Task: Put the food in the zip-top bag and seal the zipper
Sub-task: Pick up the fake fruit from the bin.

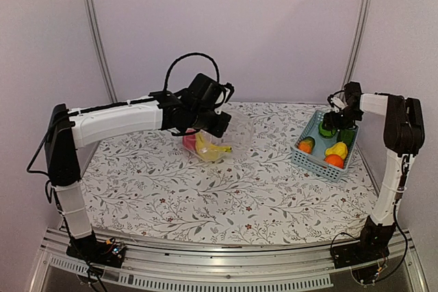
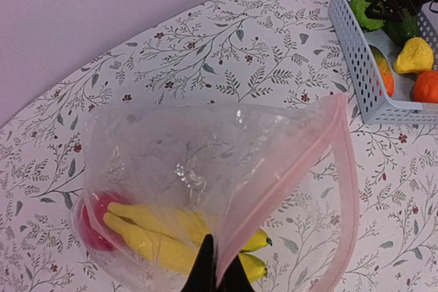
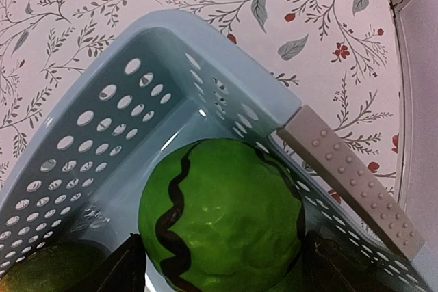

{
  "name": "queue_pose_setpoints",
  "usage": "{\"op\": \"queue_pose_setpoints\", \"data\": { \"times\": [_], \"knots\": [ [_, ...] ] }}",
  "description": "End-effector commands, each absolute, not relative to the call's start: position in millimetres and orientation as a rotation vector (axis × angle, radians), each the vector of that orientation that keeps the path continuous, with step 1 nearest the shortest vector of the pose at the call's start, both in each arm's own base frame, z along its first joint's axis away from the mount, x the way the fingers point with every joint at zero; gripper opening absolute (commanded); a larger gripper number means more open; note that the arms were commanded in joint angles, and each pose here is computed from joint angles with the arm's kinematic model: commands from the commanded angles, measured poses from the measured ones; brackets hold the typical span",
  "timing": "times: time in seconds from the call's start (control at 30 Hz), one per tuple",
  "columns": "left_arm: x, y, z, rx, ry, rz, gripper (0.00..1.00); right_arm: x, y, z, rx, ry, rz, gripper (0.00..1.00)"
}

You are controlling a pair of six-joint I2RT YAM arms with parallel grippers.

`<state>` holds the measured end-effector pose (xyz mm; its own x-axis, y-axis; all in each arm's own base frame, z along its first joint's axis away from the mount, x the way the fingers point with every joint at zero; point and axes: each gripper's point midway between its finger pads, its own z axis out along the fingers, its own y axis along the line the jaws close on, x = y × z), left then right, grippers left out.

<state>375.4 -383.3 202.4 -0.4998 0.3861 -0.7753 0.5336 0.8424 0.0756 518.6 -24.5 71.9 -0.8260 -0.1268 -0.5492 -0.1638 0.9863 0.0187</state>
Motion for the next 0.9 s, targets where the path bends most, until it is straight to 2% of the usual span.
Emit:
{"op": "queue_pose_setpoints", "data": {
  "times": [0.0,0.43,0.87],
  "knots": [
    [369,-388,213,0.659,2.138,-0.263,0.00,523,-29,61,-0.195,2.575,0.074,0.76],
    [369,-391,210,0.653,2.145,-0.281,0.00,513,-21,79,-0.213,2.537,0.113,0.56],
    [377,-404,202,0.641,2.148,-0.318,0.00,456,4,153,-0.292,2.396,0.188,0.53]
  ]
}}
